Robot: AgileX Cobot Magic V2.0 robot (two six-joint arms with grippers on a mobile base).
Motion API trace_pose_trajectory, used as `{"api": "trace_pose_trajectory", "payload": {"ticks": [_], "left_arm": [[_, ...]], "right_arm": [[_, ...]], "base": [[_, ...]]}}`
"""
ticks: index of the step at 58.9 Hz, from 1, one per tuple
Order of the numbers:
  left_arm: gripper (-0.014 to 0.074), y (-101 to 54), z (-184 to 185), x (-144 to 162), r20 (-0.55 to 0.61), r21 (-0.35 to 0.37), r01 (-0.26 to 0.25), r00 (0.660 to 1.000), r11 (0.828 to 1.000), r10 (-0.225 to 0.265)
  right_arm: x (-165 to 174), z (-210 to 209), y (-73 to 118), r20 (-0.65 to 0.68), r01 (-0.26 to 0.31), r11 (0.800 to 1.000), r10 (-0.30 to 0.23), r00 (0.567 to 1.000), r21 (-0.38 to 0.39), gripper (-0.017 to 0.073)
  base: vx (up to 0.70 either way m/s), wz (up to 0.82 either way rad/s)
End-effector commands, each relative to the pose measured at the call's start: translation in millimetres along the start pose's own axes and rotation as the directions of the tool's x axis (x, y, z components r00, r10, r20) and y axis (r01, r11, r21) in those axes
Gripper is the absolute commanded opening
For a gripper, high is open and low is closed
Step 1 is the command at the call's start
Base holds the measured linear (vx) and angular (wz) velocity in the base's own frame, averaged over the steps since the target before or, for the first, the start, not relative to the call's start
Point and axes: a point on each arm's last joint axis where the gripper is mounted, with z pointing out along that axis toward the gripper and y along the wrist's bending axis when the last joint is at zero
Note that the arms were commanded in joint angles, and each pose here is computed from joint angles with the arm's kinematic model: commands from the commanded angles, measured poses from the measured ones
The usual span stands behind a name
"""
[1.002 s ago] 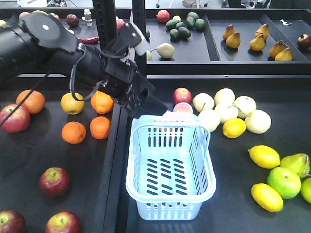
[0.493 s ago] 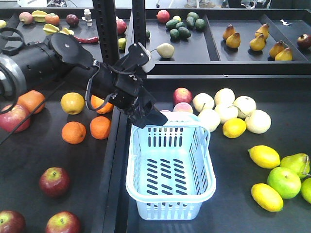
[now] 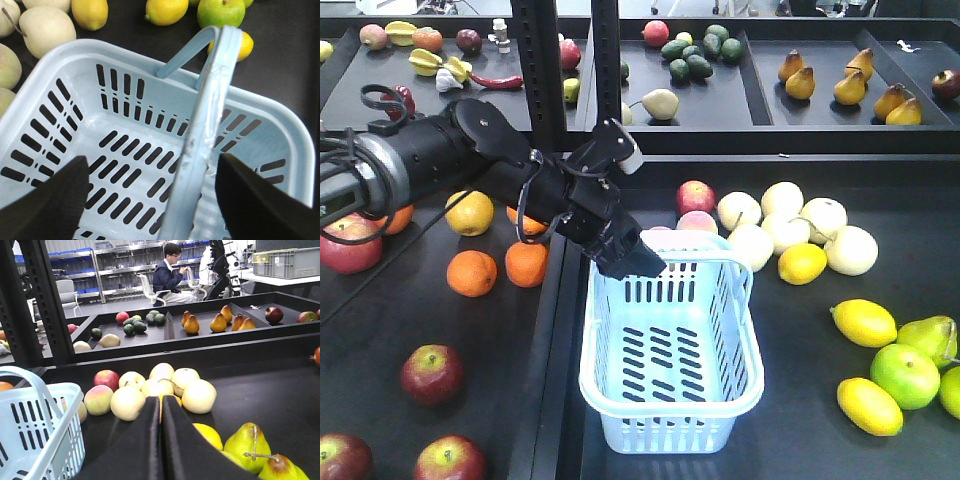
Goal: Pick three apples into basket with both arms
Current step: 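Reach the left gripper over the basket and close on its handle, then lift the basket by its handle with the left gripper toward the robot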
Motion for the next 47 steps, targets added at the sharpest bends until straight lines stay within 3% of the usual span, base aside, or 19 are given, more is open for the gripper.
{"api": "trace_pose_trajectory", "payload": {"ticks": [1,20,27,41,47], "left_arm": [[0.0502,-8.8,-19.0,-23.7,0.100,-0.022,-0.013,0.995,1.000,0.015],[0.0471,-3.7,-14.2,-21.8,0.104,-0.045,-0.001,0.995,0.999,0.006],[0.0351,-4.4,-14.2,-21.6,0.102,-0.038,-0.002,0.995,0.999,0.005],[-0.0003,-11.8,-22.6,-27.0,0.120,-0.011,-0.006,0.993,1.000,0.007],[-0.0008,-19.3,-34.6,-35.4,0.159,-0.004,-0.009,0.987,1.000,0.009]], "right_arm": [[-3.5,-0.6,0.4,0.073,0.017,1.000,-0.017,0.997,-0.004,-0.0009],[-3.5,-0.6,0.4,0.073,0.017,1.000,-0.017,0.997,-0.004,-0.0009],[-3.5,-0.6,0.4,0.073,0.017,1.000,-0.017,0.997,-0.004,-0.0009],[-3.5,-0.6,0.4,0.073,0.017,1.000,-0.017,0.997,-0.004,-0.0009],[-3.5,-0.6,0.4,0.073,0.017,1.000,-0.017,0.997,-0.004,-0.0009]], "base": [[0.00,0.00],[0.00,0.00],[0.00,0.00],[0.00,0.00],[0.00,0.00]]}}
